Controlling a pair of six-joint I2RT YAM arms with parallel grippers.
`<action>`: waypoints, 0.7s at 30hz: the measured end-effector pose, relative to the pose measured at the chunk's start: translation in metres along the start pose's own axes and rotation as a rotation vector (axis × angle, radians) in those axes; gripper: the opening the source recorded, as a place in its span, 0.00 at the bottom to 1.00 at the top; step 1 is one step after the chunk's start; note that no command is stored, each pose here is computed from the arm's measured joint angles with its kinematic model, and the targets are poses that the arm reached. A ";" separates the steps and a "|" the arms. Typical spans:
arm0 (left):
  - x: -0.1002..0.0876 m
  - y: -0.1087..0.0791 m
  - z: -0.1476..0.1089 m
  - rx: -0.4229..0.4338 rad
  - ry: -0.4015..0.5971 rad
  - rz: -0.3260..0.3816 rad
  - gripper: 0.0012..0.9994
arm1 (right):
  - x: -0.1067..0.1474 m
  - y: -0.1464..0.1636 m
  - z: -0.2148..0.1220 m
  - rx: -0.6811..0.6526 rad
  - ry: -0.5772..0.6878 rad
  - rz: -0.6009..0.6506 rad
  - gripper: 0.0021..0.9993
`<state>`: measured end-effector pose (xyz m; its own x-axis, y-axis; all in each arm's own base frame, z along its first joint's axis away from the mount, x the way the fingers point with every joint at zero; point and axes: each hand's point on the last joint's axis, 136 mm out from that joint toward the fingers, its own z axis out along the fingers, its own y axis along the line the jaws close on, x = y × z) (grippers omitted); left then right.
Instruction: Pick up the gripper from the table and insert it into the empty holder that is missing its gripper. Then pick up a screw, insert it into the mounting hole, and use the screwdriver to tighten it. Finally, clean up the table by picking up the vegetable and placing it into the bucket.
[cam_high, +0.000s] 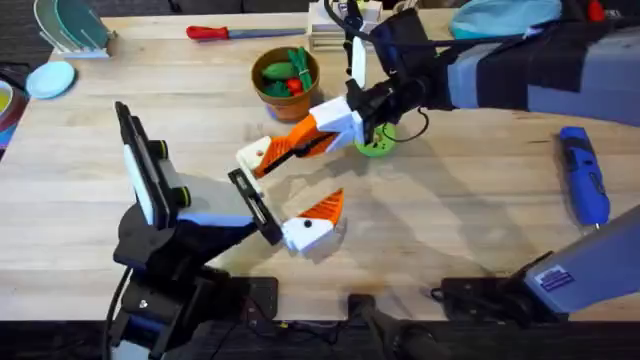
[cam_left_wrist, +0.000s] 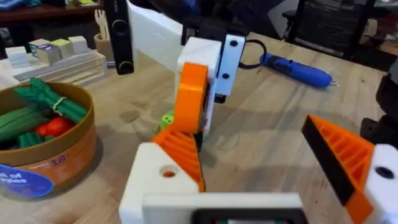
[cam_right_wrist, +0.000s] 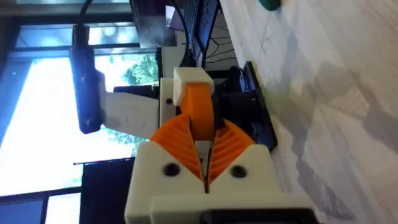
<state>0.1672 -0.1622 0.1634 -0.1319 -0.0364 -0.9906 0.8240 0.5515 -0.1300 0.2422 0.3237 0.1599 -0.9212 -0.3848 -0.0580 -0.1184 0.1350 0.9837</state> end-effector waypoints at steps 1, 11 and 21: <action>0.000 0.000 0.000 -0.001 0.000 -0.002 0.99 | 0.000 0.000 0.000 0.001 -0.001 0.002 0.01; 0.000 0.001 0.000 -0.003 -0.001 -0.011 0.99 | -0.002 -0.002 -0.001 0.008 -0.009 0.015 0.01; 0.000 0.004 0.000 -0.021 -0.003 -0.015 0.99 | -0.007 -0.004 -0.004 0.025 -0.033 0.023 0.01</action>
<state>0.1702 -0.1601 0.1634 -0.1428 -0.0471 -0.9886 0.8101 0.5683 -0.1441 0.2511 0.3223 0.1570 -0.9352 -0.3516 -0.0417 -0.1063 0.1665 0.9803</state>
